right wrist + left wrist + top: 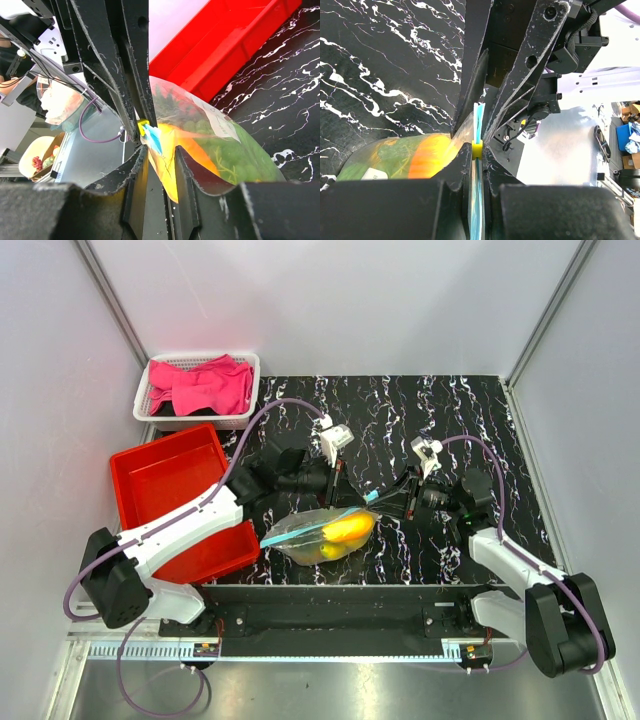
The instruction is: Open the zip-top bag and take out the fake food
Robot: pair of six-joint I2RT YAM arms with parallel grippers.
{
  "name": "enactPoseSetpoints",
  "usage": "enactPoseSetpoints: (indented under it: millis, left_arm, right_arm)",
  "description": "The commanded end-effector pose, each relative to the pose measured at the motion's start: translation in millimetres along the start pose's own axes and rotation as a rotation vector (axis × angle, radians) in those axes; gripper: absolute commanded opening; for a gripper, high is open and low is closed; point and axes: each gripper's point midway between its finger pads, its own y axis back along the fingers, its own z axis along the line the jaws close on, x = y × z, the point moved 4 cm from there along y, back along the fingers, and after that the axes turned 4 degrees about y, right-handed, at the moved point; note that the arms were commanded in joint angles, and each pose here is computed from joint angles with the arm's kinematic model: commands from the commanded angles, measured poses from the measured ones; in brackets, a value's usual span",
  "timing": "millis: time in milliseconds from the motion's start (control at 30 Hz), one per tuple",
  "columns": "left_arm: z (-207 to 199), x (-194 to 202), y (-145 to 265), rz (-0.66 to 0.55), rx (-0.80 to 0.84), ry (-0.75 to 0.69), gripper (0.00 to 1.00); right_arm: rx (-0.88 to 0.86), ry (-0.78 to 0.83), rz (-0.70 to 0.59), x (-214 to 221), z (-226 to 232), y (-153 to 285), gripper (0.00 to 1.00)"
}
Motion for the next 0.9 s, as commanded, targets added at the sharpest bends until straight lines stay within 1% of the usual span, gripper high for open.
enactPoseSetpoints:
  millis: [0, 267, 367, 467, 500, 533, 667, 700, 733, 767, 800, 833, 867]
  left_arm:
    - [-5.2, 2.2, 1.0, 0.013, 0.034, -0.015, 0.00]
    - [0.9, 10.5, 3.1, 0.034, 0.003, -0.007, 0.00]
    - [-1.7, 8.9, 4.1, 0.029, 0.011, -0.006, 0.00]
    - [-3.3, 8.3, 4.6, 0.028, 0.018, -0.007, 0.00]
    - [-4.4, 7.1, 4.9, 0.024, 0.021, -0.008, 0.00]
    - [-4.4, 7.7, 5.0, 0.024, 0.019, -0.007, 0.00]
    - [-4.9, 6.4, 6.6, 0.013, 0.011, -0.004, 0.00]
    - [-3.0, 5.0, 8.0, 0.001, -0.012, 0.007, 0.00]
    - [-0.6, 5.5, 9.3, -0.004, -0.034, 0.014, 0.00]
    - [-0.2, 5.8, 11.6, -0.013, -0.052, 0.023, 0.00]
    - [3.3, 7.4, 13.8, -0.019, -0.082, 0.031, 0.00]
    - [8.3, 12.5, 15.7, -0.016, -0.107, 0.042, 0.00]
    - [7.7, 13.8, 21.4, -0.028, -0.123, 0.045, 0.00]
  right_arm:
    - [-0.027, 0.096, -0.014, -16.0, 9.5, -1.1, 0.35]
    - [-0.021, 0.118, -0.010, -23.1, 14.1, -1.0, 0.36]
    - [-0.017, 0.101, -0.002, -21.7, 12.8, -1.1, 0.32]
    - [-0.032, 0.094, 0.001, -20.8, 12.6, -1.6, 0.19]
    - [-0.036, 0.098, 0.001, -20.7, 12.5, -1.7, 0.05]
    - [-0.039, 0.098, 0.002, -20.2, 12.5, -1.7, 0.00]
    - [-0.016, 0.107, -0.024, -21.4, 10.2, -1.8, 0.00]
    - [0.017, 0.081, -0.021, -18.6, 6.5, -1.1, 0.00]
    - [0.081, 0.095, -0.044, -25.8, -0.3, -1.8, 0.00]
    - [0.141, 0.102, -0.018, -19.9, -6.1, 1.8, 0.00]
    - [0.181, 0.114, -0.025, -22.5, -9.5, 2.8, 0.00]
    - [0.254, 0.145, -0.051, -29.1, -17.8, 4.8, 0.00]
    - [0.296, 0.131, -0.044, -27.9, -19.7, 7.7, 0.00]
